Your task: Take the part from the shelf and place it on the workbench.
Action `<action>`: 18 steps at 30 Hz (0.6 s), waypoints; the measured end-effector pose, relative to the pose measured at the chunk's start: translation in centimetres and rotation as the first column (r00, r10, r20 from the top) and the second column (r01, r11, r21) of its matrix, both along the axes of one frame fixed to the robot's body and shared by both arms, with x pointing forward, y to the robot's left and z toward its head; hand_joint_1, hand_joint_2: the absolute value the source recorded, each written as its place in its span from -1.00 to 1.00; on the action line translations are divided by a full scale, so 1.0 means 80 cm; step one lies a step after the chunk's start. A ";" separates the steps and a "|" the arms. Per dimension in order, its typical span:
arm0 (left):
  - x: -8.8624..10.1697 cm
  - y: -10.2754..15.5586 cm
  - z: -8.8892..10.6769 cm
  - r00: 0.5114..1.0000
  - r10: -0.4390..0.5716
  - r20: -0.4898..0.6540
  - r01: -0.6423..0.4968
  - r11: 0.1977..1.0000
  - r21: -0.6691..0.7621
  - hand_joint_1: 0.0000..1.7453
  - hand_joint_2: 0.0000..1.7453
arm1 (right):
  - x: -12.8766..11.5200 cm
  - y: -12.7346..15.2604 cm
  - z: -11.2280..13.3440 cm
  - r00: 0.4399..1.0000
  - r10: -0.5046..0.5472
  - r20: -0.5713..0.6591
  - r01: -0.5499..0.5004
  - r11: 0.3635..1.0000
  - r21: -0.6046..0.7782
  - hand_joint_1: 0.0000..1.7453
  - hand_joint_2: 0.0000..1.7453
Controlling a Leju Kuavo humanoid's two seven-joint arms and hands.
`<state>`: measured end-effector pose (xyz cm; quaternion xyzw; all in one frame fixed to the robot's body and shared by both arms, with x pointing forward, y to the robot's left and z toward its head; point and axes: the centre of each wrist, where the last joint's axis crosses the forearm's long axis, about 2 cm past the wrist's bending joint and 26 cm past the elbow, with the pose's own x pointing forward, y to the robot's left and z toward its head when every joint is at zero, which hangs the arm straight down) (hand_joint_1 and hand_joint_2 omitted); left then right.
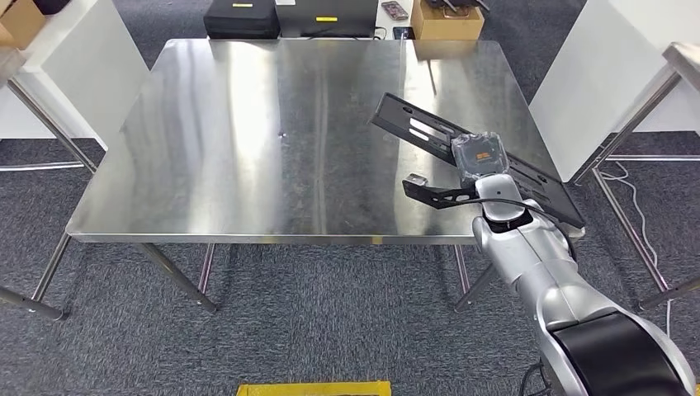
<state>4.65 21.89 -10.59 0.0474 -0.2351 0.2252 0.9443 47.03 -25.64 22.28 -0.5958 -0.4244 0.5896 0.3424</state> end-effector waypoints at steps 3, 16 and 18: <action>0.000 0.001 0.000 1.000 0.009 -0.006 -0.009 1.000 0.000 -1.00 -1.00 | -0.001 0.010 0.001 0.999 0.034 0.009 -0.034 0.999 0.010 1.00 1.00; 0.002 0.002 0.000 1.000 0.015 -0.006 -0.015 1.000 0.000 -1.00 -1.00 | -0.001 0.021 0.002 0.998 0.057 0.016 -0.057 0.998 0.021 1.00 1.00; 0.002 0.002 0.000 1.000 0.016 -0.007 -0.016 1.000 0.001 -1.00 -1.00 | -0.001 0.022 0.003 0.997 0.069 0.020 -0.069 0.997 0.022 1.00 1.00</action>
